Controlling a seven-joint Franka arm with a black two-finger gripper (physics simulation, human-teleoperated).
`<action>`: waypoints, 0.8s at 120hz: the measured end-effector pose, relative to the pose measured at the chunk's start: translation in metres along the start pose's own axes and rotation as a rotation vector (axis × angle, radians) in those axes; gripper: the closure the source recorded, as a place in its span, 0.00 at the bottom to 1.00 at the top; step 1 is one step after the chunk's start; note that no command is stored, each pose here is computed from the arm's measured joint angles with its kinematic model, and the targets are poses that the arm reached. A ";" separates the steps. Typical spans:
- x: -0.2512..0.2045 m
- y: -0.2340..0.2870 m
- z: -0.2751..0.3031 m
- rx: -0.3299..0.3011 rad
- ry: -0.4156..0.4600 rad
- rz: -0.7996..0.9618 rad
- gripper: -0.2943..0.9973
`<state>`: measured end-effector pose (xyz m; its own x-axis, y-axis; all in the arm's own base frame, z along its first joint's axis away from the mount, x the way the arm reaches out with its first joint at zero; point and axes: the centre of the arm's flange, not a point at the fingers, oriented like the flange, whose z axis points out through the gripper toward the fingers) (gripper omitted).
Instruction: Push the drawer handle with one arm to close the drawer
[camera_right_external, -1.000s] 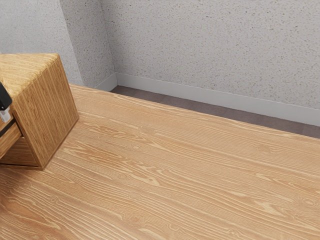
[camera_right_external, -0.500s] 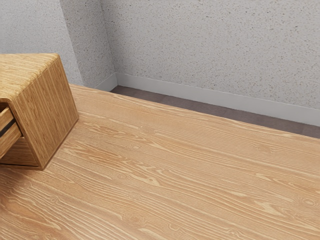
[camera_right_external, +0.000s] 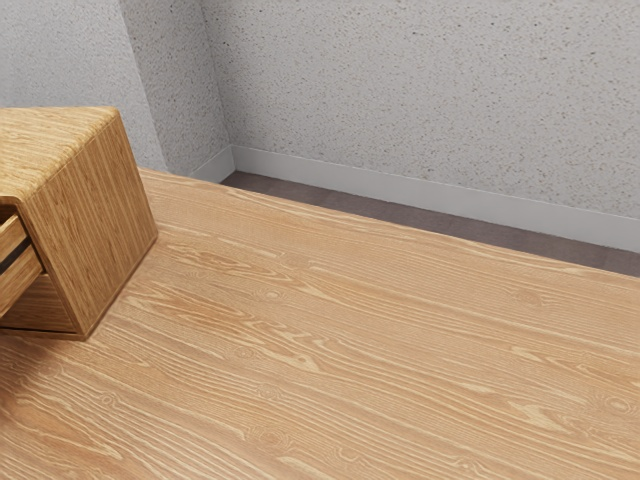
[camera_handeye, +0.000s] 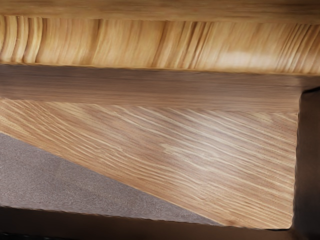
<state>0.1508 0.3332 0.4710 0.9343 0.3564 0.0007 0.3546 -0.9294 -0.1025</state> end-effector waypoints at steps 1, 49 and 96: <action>0.001 -0.001 0.000 0.000 0.000 0.003 0.25; 0.008 -0.010 -0.024 -0.006 0.043 0.083 0.25; 0.008 -0.015 -0.025 -0.045 0.050 0.109 0.58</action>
<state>0.1534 0.3475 0.4972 0.9676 0.2488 0.0419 0.2510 -0.9661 -0.0601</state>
